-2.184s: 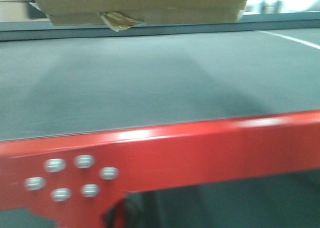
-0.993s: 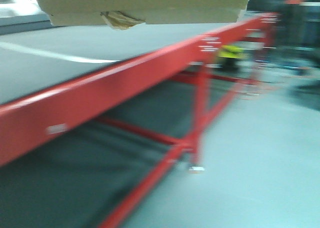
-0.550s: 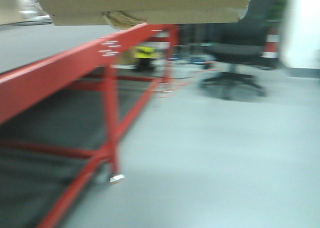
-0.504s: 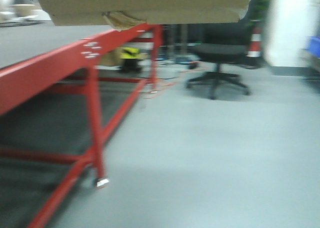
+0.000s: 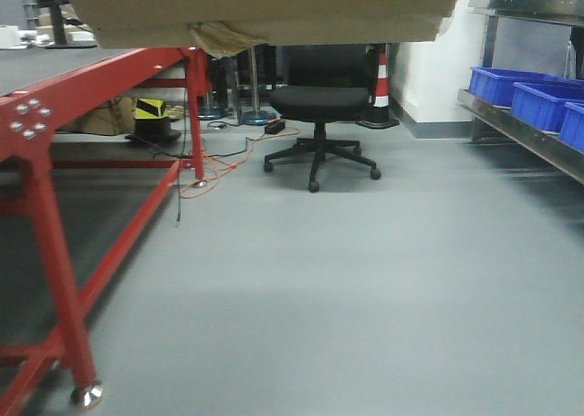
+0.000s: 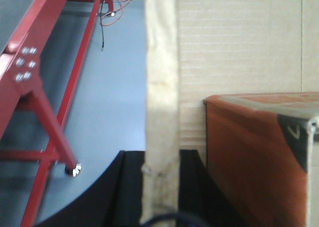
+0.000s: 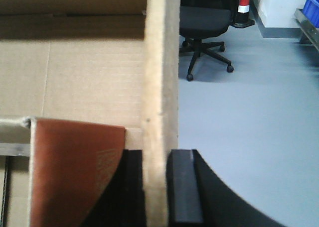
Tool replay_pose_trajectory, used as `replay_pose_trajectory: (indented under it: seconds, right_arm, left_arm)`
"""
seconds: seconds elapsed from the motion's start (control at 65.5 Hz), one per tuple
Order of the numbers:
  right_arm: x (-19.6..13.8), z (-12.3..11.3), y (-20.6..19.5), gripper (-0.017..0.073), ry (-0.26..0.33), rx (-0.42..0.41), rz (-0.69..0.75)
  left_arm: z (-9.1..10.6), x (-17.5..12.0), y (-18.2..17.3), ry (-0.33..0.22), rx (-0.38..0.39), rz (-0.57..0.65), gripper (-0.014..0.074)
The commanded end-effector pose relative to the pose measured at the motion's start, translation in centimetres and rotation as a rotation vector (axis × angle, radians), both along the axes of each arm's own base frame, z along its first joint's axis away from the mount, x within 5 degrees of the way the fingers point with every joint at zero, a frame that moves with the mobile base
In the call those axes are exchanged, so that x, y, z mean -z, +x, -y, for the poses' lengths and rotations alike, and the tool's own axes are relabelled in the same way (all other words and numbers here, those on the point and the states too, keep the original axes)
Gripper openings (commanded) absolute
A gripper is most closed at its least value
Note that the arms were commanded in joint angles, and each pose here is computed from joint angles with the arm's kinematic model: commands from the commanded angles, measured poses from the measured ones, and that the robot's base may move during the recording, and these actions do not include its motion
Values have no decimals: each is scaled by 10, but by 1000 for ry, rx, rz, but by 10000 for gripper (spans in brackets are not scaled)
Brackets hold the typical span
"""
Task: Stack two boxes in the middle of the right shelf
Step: 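Back the base away from the table holding the boxes, then turn and drive the base to the shelf with blue bins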
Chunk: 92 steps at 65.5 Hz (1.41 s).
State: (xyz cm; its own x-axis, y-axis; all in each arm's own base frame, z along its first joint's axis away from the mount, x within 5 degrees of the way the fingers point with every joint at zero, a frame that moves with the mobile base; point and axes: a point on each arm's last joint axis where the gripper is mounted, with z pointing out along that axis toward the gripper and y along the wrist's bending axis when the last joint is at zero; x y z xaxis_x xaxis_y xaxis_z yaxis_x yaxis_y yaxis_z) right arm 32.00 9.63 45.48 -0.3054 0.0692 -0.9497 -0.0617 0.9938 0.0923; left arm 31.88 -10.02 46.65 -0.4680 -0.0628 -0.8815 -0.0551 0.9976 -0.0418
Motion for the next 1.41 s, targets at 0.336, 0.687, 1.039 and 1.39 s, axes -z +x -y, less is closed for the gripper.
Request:
replay_pose_trajectory:
  seconds: [0.336,0.687,1.039,1.39]
  right_arm:
    - [-16,-1,-3,-162,16,-35,109]
    - [-16,-1,-3,-162,16,-35,109]
    - [-16,-1,-3,-162,16,-36,111]
    - [-16,-1,-3,-162,16,-36,111]
  left_arm:
    - [-2,-9,-1,-5,4,52,-111]
    - [-2,-9,-1,-5,4,52,-111]
    - [-2,-9,-1,-5,4,52,-111]
    - [-2,-9,-1,-5,4,52,-111]
